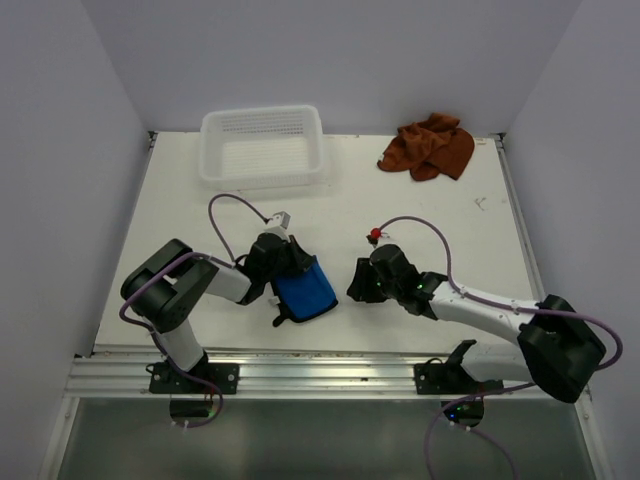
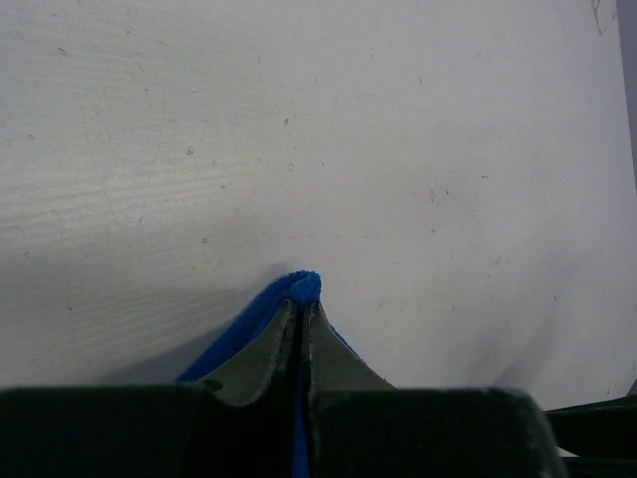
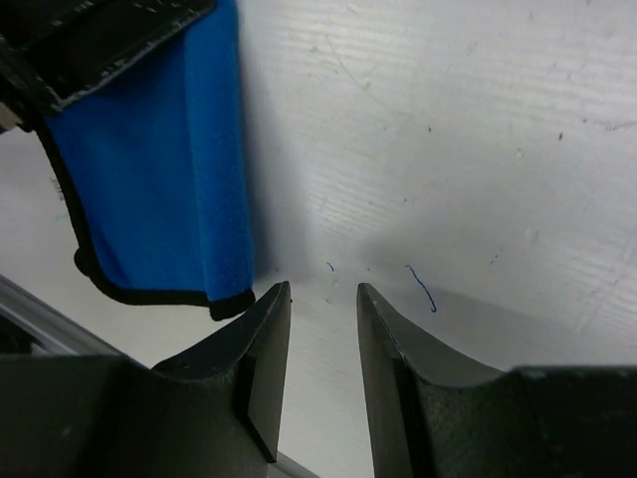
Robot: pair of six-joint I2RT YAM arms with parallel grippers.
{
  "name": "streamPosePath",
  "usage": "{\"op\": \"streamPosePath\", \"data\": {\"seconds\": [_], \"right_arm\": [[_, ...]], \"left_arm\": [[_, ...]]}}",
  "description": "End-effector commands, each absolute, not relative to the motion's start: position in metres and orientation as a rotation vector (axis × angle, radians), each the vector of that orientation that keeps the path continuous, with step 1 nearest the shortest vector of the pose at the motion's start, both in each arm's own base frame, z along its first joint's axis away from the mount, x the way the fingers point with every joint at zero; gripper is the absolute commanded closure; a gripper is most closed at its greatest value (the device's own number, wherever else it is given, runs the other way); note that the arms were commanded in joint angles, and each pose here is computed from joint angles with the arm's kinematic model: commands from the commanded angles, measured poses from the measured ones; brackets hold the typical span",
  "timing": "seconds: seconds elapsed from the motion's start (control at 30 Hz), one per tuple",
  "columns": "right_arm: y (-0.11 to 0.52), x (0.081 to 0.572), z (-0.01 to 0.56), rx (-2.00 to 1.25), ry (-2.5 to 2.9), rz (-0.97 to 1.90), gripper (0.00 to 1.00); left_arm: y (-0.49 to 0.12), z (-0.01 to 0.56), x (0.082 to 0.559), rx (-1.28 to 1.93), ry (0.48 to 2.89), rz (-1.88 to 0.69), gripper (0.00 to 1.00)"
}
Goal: Roll the towels
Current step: Roll the towel
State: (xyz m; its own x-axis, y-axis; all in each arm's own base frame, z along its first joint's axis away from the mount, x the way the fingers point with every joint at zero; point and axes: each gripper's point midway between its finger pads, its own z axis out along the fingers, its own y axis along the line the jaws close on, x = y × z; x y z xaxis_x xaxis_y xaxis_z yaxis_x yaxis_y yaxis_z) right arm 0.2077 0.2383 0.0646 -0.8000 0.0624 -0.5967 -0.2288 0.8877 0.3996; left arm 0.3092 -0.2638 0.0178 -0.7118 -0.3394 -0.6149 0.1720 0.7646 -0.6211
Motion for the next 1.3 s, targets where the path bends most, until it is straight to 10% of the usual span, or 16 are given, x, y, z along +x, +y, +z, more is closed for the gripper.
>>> {"op": "streamPosePath", "data": {"seconds": [0.0, 1.27], "right_arm": [[0.274, 0.205, 0.075, -0.016, 2.424, 0.984, 0.63], [0.281, 0.213, 0.058, 0.188, 2.442, 1.146, 0.51]], "left_arm": [[-0.234, -0.02, 0.297, -0.163, 2.312, -0.705, 1.0], [-0.234, -0.012, 0.296, -0.154, 2.3, -0.713, 1.0]]}}
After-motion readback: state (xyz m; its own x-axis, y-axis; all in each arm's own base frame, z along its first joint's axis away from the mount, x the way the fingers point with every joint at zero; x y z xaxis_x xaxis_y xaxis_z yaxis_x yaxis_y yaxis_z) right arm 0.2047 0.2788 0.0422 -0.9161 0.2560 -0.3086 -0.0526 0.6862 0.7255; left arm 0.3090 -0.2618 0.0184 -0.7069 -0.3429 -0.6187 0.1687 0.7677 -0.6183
